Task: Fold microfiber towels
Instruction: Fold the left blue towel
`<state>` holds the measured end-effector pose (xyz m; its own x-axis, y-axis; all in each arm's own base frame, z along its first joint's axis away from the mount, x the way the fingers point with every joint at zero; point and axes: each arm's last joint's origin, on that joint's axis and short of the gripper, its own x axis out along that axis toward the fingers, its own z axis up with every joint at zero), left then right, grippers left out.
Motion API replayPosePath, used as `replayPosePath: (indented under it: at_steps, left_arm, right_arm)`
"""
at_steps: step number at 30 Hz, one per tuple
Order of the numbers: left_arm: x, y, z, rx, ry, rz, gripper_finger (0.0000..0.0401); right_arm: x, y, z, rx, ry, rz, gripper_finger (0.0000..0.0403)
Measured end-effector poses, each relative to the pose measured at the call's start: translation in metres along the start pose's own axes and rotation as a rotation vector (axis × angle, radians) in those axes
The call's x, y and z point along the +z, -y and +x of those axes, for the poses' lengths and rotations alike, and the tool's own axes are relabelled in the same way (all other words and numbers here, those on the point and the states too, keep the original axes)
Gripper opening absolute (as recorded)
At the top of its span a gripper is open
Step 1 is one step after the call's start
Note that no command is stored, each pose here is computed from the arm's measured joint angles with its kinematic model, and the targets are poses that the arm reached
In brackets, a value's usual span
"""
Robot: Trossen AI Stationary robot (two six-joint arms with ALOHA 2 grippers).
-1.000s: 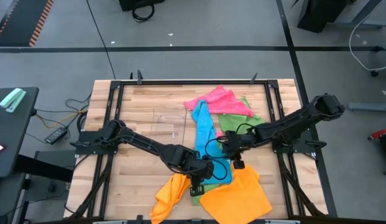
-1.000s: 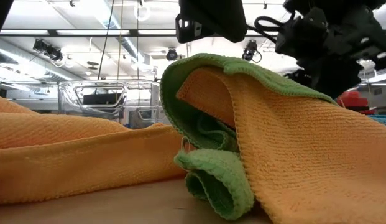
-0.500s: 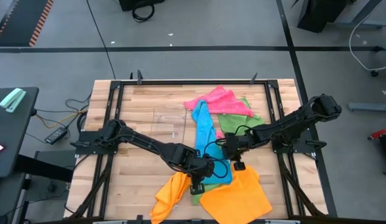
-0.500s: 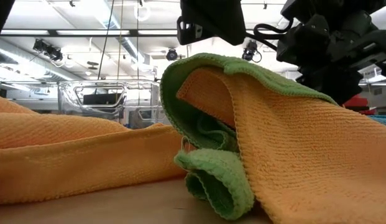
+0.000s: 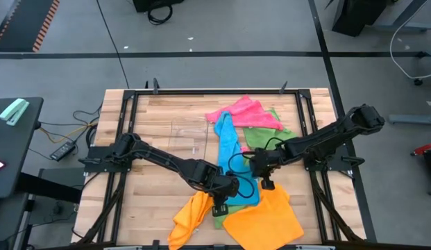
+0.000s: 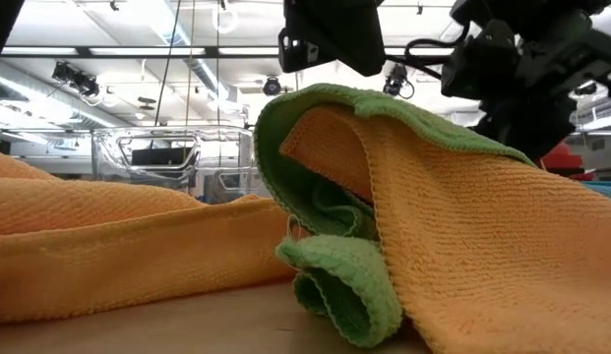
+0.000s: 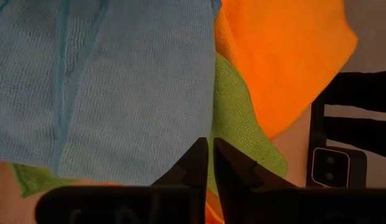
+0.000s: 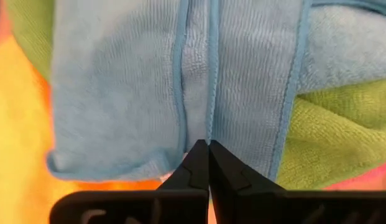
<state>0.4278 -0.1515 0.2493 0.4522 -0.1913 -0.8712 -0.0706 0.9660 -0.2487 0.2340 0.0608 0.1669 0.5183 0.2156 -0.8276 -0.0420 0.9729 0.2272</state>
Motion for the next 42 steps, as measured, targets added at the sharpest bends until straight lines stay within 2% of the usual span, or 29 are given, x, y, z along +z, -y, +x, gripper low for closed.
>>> replayPosePath:
  at_steps: [5,14,21,27,36,39,42]
  left_arm:
    - [0.001,-0.002,0.0,0.003,-0.001,-0.003,0.0028]
    - [0.002,-0.004,0.0,0.005,0.001,0.009,0.0034]
    - [0.003,-0.007,0.0,0.009,-0.002,0.003,0.0025]
    - [0.003,-0.01,0.0,0.015,-0.008,-0.002,0.0034]
    - [-0.003,-0.012,-0.001,0.028,-0.079,-0.072,0.005]
    - [-0.012,-0.017,-0.002,0.089,-0.175,-0.035,0.0057]
    - [-0.025,-0.025,-0.007,0.258,-0.269,0.035,0.0064]
  right_arm:
    - [0.0,-0.001,-0.012,0.014,0.021,0.077,0.0003]
    - [-0.008,0.007,-0.021,-0.052,-0.043,0.201,0.0002]
    - [-0.005,0.016,-0.021,-0.075,-0.032,0.209,0.0002]
    - [-0.003,0.022,-0.019,-0.09,-0.032,0.214,0.0002]
    - [-0.004,0.022,-0.011,-0.063,-0.059,0.193,0.006]
    - [-0.004,0.023,-0.012,-0.049,-0.068,0.2,0.0078]
    - [-0.003,0.025,-0.014,-0.023,-0.065,0.231,0.0092]
